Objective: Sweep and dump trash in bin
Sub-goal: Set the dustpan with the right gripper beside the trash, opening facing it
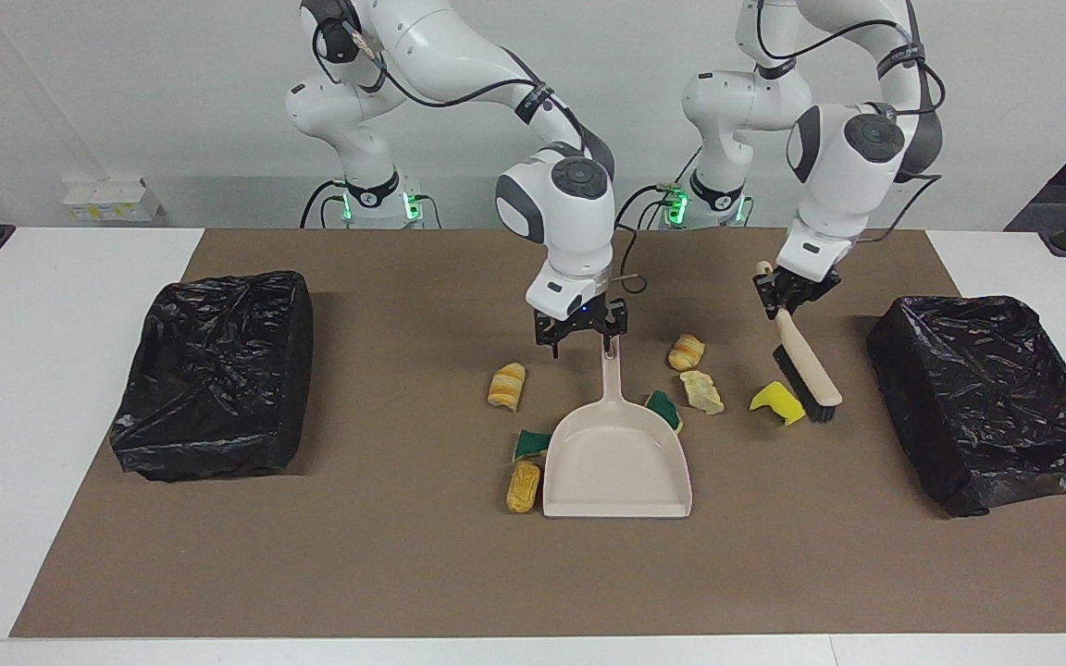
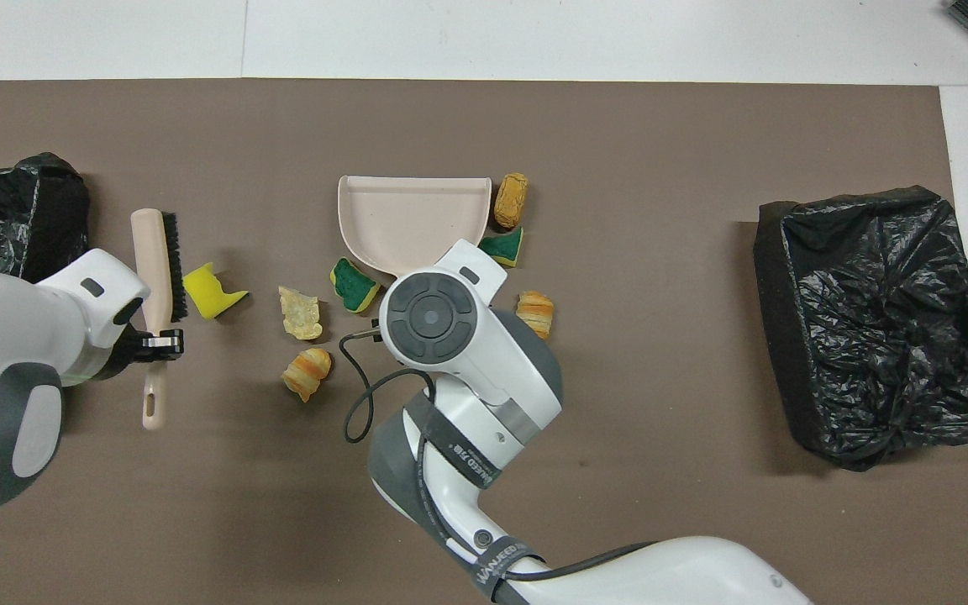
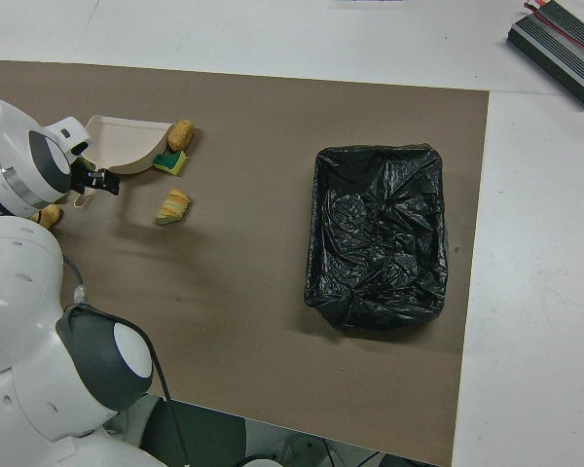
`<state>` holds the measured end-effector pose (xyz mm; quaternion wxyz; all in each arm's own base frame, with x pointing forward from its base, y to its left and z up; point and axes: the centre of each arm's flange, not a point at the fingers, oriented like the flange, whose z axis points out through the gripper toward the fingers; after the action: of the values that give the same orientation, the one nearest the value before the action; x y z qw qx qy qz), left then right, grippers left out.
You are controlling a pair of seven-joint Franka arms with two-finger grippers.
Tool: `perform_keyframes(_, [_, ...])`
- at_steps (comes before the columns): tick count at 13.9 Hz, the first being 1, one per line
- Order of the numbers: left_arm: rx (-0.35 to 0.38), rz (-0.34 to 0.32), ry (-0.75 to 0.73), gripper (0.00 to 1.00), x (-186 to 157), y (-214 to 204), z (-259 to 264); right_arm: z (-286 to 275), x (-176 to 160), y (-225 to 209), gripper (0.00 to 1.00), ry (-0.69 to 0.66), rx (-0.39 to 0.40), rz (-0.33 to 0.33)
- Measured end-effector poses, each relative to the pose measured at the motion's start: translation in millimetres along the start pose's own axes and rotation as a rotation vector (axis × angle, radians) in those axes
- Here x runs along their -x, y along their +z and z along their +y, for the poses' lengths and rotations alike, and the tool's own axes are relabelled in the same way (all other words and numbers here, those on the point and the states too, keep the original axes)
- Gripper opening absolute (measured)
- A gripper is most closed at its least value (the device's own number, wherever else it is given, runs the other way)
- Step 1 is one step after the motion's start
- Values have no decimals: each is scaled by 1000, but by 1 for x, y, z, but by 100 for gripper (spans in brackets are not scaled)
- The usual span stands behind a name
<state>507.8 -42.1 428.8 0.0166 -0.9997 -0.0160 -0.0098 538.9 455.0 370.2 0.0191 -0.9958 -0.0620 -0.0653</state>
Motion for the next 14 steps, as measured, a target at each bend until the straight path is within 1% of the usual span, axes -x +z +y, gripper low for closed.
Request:
perform_keyframes(2, [-3,4,33,26,-21,4,-21,-14,-6,9,86,-40,36,35])
perform_keyframes(3, [-4,4,49,26,-28,9,-31,-17,-8,13,84,-50,45,43])
perform_keyframes(4, [-5,5,62,26,-34,13,-38,-19,-9,16,84,-55,48,45])
perform_keyframes(7, [-5,7,69,26,-41,25,-48,-29,-4,18,79,-70,49,40])
perform_keyframes(9, [-6,1,68,26,-41,28,-48,-32,-2,16,63,-74,49,39])
perform_keyframes(10, [-6,0,68,26,-41,29,-49,-32,-2,17,63,-74,52,36])
perform_keyframes(11, [-6,-3,67,26,-41,30,-49,-31,-1,18,56,-74,59,27])
perform_keyframes(13, [-6,-9,66,26,-41,31,-50,-28,0,21,33,-72,72,13])
perform_keyframes(14, [-6,-18,65,26,-40,32,-50,-27,-1,20,33,-72,72,15])
